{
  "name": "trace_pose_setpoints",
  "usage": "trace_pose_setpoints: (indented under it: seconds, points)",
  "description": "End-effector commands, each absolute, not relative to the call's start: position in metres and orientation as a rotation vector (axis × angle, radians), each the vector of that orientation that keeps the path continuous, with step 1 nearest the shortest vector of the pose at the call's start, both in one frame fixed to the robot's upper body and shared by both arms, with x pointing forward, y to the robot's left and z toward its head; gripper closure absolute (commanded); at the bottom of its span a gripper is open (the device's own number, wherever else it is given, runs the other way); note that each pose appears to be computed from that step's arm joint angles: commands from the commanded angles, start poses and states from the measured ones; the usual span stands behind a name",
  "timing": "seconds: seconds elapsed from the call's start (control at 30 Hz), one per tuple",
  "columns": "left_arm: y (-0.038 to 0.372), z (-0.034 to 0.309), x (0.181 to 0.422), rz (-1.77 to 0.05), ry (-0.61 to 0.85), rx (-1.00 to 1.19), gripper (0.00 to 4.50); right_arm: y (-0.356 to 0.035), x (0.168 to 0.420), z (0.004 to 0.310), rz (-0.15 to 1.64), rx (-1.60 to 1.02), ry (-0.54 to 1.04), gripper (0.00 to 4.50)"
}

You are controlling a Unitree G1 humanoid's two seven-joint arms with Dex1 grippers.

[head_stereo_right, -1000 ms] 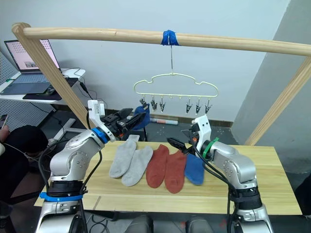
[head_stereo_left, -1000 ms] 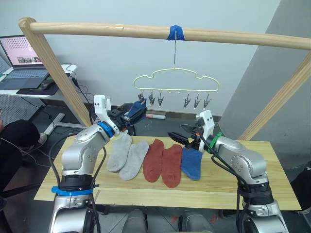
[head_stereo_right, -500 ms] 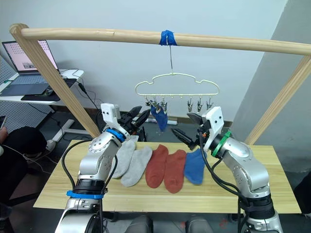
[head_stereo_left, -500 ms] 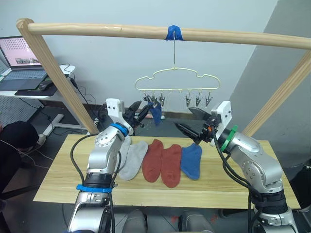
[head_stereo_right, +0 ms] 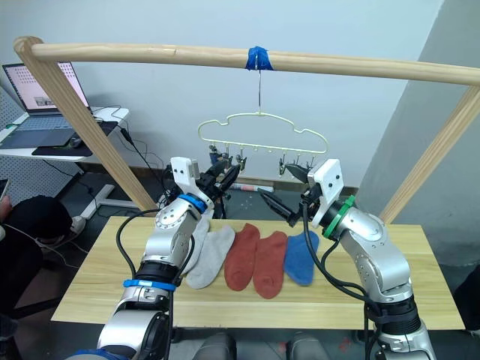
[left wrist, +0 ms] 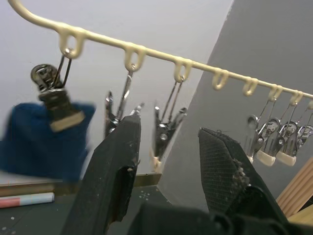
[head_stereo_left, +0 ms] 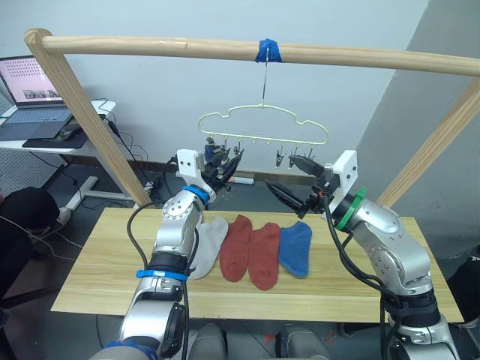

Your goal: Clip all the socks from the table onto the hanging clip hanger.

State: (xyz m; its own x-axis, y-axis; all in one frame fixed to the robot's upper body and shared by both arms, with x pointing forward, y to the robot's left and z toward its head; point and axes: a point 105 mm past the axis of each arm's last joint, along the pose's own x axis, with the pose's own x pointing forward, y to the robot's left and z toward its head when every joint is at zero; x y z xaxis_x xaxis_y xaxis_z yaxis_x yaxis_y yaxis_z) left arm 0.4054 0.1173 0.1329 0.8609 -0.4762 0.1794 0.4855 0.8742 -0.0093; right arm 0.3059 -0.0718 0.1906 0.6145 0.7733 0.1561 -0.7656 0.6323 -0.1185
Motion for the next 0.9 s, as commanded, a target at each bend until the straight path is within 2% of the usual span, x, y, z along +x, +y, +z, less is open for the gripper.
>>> trace_pose_setpoints:
  seconds: [0.03, 0.9]
  points:
    - [0.1128, 0.1472, 0.4093, -0.509, -0.229, -0.037, 2.38, -0.0722, 0.3033, 0.2081, 0.882, -0.063, -0.273, 0.00]
    - [0.1090, 0.1401, 0.4142, -0.499, -0.218, -0.050, 2.38, -0.0713, 0.3050, 0.2112, 0.864, -0.072, -0.285, 0.00]
